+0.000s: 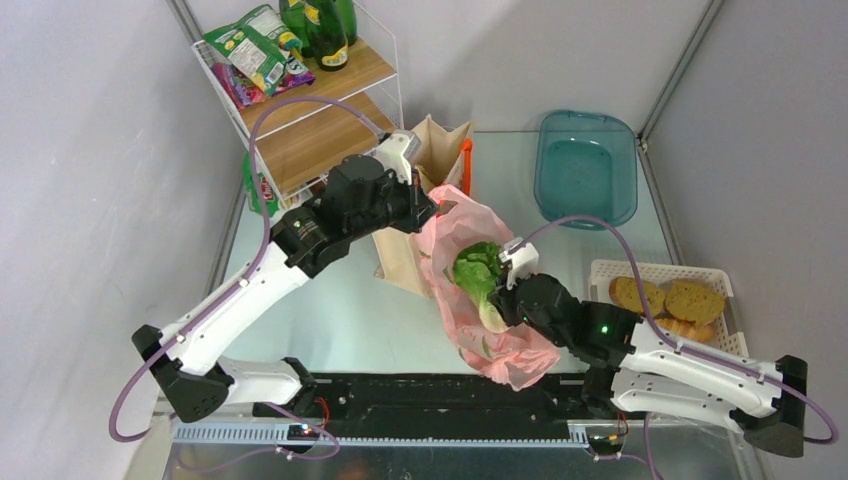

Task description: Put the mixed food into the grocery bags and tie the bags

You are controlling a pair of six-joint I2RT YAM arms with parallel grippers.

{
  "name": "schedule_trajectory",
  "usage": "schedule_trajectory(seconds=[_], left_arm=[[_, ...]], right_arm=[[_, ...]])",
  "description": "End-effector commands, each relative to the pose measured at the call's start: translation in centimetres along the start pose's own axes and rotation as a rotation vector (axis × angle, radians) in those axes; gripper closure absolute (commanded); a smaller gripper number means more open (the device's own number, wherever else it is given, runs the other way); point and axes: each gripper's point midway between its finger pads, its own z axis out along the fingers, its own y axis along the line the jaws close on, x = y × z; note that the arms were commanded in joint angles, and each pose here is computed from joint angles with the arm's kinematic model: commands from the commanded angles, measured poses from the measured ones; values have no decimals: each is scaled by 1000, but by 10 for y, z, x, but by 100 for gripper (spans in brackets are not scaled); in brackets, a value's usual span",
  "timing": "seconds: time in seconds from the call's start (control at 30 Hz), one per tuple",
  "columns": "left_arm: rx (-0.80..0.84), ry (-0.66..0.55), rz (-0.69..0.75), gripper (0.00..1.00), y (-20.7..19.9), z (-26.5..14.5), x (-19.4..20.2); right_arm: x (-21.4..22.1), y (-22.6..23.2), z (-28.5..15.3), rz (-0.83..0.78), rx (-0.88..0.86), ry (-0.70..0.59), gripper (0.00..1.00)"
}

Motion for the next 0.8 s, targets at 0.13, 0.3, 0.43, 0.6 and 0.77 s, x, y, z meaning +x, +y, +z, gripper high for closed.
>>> schedule_trajectory(seconds=[0.13,0.3,0.43,0.6,0.77], left_arm=[[54,-159,12,100,-20,-31,-61],[109,-167,17,100,-34,-28,-75],[157,-159,12,100,-46,-23,-82],[190,-100,-3,100,-52,-5,-71],[223,-28,-18,100,-57,9,-50]], right_arm=[[12,-46,-9,76,277,50,100],[19,-55,-20,104,292,121,84],[14,-61,-34,179,310,137,29],[-24,-55,-60,229,215,36,25],[-56,-66,-91,347,185,-75,23]])
